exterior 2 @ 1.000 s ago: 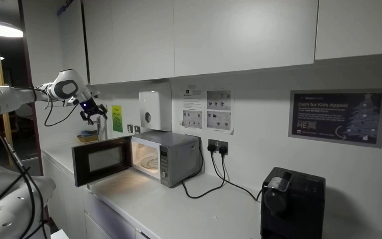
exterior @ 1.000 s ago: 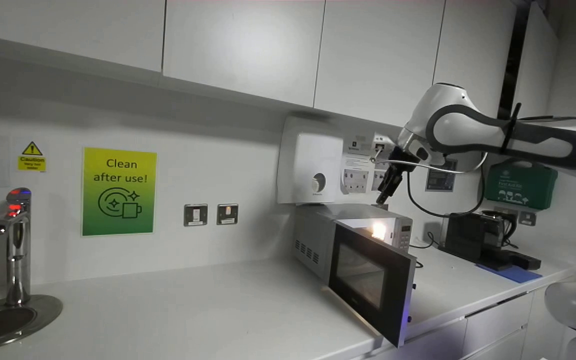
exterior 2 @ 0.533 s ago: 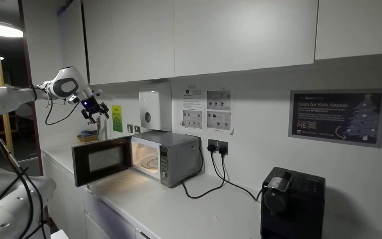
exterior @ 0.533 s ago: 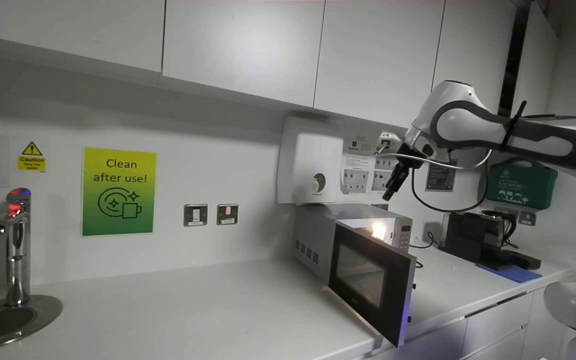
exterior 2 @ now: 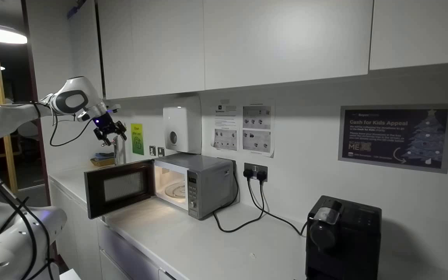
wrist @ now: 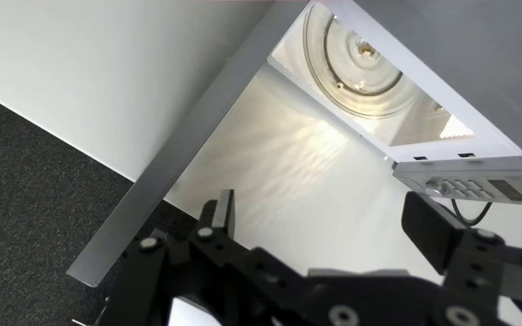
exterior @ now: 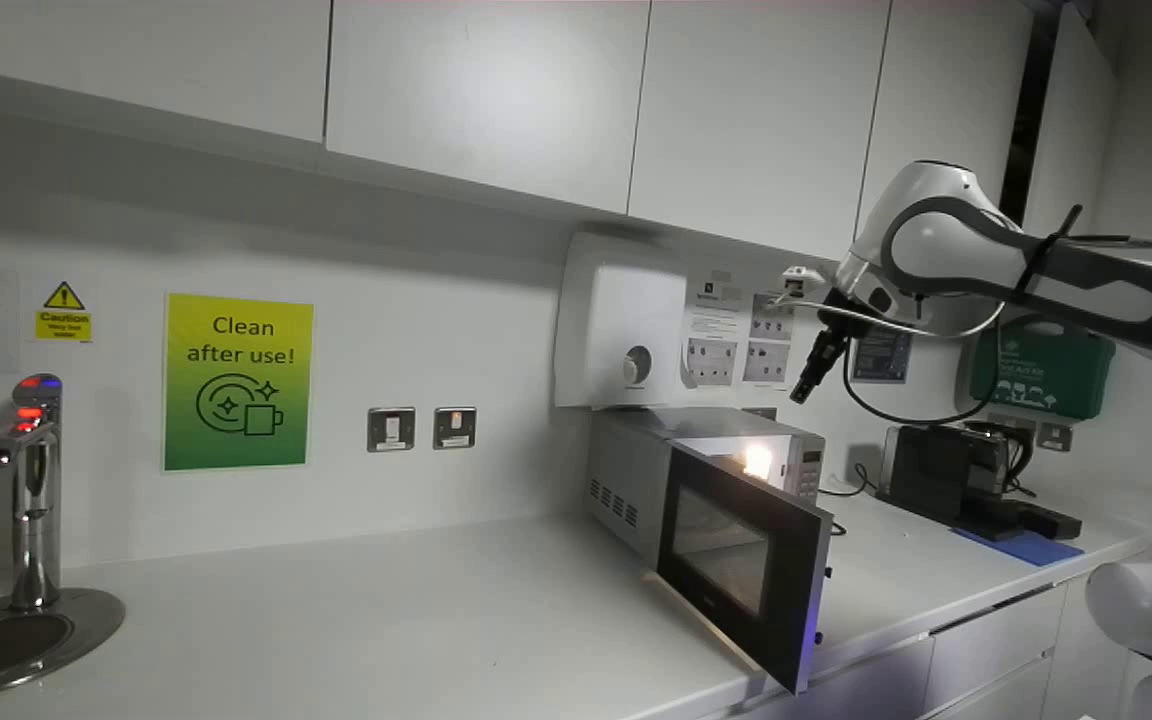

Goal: Pull open the microwave door fully

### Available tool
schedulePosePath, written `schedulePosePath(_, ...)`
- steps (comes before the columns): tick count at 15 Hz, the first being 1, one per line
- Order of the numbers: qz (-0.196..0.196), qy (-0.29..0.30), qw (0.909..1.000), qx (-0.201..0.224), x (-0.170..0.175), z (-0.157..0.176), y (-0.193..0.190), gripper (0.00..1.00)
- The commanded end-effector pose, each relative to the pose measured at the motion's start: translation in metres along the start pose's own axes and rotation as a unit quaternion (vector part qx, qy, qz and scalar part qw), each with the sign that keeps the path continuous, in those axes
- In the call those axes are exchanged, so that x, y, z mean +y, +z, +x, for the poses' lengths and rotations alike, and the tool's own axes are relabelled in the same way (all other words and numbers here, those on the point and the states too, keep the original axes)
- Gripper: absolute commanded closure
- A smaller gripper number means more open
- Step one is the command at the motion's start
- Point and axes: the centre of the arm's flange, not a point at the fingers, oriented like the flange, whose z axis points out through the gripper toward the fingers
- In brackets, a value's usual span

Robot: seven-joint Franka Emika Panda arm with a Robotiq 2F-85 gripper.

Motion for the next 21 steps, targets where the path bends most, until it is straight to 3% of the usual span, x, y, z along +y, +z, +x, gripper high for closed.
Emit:
schedulePosePath(1,0.005,0.040,0.9992,0.001,-0.0069,0.0176,-0.0073,0.00)
schedulePosePath(21,0.009,0.028,0.9995,0.008,-0.0104,0.0157,0.0002,0.00)
